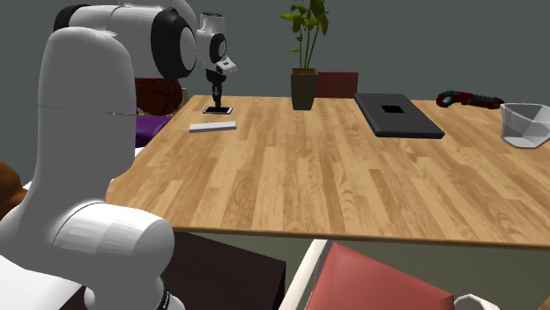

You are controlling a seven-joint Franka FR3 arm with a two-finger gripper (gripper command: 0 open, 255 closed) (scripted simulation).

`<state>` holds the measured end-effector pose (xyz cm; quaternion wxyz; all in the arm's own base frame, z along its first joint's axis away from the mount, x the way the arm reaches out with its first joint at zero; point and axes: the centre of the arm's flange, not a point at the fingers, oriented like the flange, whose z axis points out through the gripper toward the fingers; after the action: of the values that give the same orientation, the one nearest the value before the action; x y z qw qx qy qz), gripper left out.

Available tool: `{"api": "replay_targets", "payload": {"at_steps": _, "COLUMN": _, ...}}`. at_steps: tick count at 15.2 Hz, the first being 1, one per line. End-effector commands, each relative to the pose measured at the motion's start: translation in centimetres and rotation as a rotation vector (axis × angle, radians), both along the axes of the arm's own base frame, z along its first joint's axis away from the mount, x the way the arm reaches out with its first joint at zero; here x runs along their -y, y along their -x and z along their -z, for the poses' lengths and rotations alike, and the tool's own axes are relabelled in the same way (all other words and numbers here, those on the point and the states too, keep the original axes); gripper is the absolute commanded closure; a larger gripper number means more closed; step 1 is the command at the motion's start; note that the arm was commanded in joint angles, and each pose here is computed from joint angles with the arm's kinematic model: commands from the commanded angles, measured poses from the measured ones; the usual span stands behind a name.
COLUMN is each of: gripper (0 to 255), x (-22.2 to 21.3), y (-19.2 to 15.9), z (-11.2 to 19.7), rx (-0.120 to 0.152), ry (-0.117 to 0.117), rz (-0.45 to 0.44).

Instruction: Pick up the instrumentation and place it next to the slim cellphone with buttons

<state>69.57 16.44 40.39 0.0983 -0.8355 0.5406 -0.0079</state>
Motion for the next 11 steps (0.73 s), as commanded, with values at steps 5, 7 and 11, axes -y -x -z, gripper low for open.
{"api": "replay_targets", "payload": {"at_steps": 5, "gripper": 255, "x": 0.0, "y": 0.0, "z": 0.0, "rx": 0.000, "ry": 0.000, "rz": 0.000}}
{"api": "replay_targets", "payload": {"at_steps": 7, "gripper": 0, "x": -1.1, "y": -0.2, "z": 1.0, "rx": -0.016, "ry": 0.027, "rz": -0.007}}
{"api": "replay_targets", "payload": {"at_steps": 11, "gripper": 0, "x": -5.3, "y": -0.7, "z": 5.4, "rx": -0.081, "ry": 0.135, "rz": -0.034}}
